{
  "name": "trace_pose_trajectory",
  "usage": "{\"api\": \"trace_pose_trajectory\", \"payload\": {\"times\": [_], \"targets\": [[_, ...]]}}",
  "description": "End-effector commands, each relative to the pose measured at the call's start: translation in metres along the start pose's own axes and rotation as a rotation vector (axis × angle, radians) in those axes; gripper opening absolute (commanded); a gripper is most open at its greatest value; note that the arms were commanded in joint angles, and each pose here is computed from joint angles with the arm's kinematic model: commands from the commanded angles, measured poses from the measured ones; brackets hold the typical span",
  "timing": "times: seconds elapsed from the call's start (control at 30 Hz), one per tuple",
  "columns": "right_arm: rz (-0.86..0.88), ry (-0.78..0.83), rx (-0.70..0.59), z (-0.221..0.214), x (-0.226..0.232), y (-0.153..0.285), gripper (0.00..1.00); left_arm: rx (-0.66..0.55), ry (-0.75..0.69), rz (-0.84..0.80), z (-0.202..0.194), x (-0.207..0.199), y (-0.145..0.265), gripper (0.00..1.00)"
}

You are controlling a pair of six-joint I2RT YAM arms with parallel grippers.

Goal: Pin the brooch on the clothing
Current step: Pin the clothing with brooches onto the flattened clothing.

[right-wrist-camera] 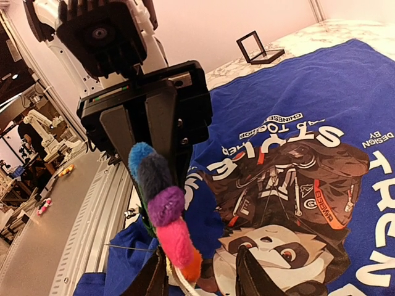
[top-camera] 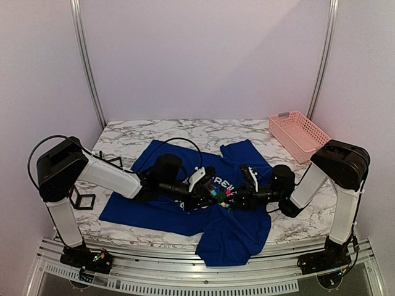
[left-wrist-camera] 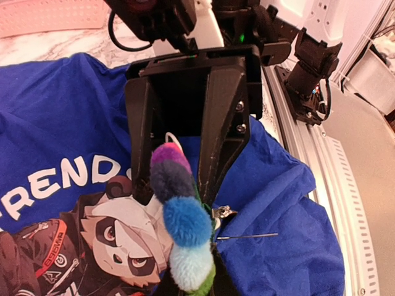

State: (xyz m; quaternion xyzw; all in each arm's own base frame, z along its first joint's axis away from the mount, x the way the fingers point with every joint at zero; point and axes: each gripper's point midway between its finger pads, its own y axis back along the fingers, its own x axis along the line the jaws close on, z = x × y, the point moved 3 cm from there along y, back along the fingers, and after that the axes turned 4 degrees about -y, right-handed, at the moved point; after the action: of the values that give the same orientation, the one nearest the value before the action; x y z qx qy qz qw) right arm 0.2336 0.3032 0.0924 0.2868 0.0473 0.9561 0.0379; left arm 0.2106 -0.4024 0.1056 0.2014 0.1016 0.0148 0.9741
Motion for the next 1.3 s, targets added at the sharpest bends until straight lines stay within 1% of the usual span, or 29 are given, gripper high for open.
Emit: {"api": "trace_pose_trajectory", "payload": {"times": [0.0, 0.1, 0.27, 0.5, 0.57, 0.8, 1.0, 1.1, 1.27], "targets": [[-0.012, 0.022, -0.035, 0.006, 0.0, 0.006, 0.38, -0.018, -0.017, -0.03, 0.01, -0.013, 0.006, 0.0], [0.0, 0.04, -0.041, 0.008, 0.005, 0.008, 0.45, -0.013, -0.007, -0.021, 0.008, -0.012, 0.005, 0.0], [0.015, 0.049, -0.038, 0.011, 0.01, 0.008, 0.61, -0.01, -0.011, -0.021, 0.007, -0.013, 0.006, 0.0], [0.041, 0.073, -0.014, 0.014, 0.018, -0.008, 0.79, 0.0, -0.02, -0.018, 0.004, -0.013, 0.004, 0.0], [0.047, 0.079, -0.011, 0.014, 0.019, -0.011, 0.83, 0.002, -0.02, -0.019, 0.004, -0.014, 0.004, 0.0], [0.057, 0.089, -0.011, 0.023, 0.019, -0.02, 0.84, 0.003, -0.024, -0.021, 0.004, -0.015, 0.004, 0.0], [0.037, 0.053, 0.013, 0.021, 0.013, -0.023, 0.78, 0.004, -0.024, -0.019, 0.004, -0.015, 0.004, 0.0], [0.018, 0.048, 0.018, 0.015, 0.011, -0.017, 0.77, 0.002, -0.024, -0.019, 0.004, -0.015, 0.005, 0.0], [0.003, 0.033, -0.013, 0.019, 0.01, -0.002, 0.76, -0.002, -0.026, -0.029, 0.003, -0.016, 0.005, 0.0]]}}
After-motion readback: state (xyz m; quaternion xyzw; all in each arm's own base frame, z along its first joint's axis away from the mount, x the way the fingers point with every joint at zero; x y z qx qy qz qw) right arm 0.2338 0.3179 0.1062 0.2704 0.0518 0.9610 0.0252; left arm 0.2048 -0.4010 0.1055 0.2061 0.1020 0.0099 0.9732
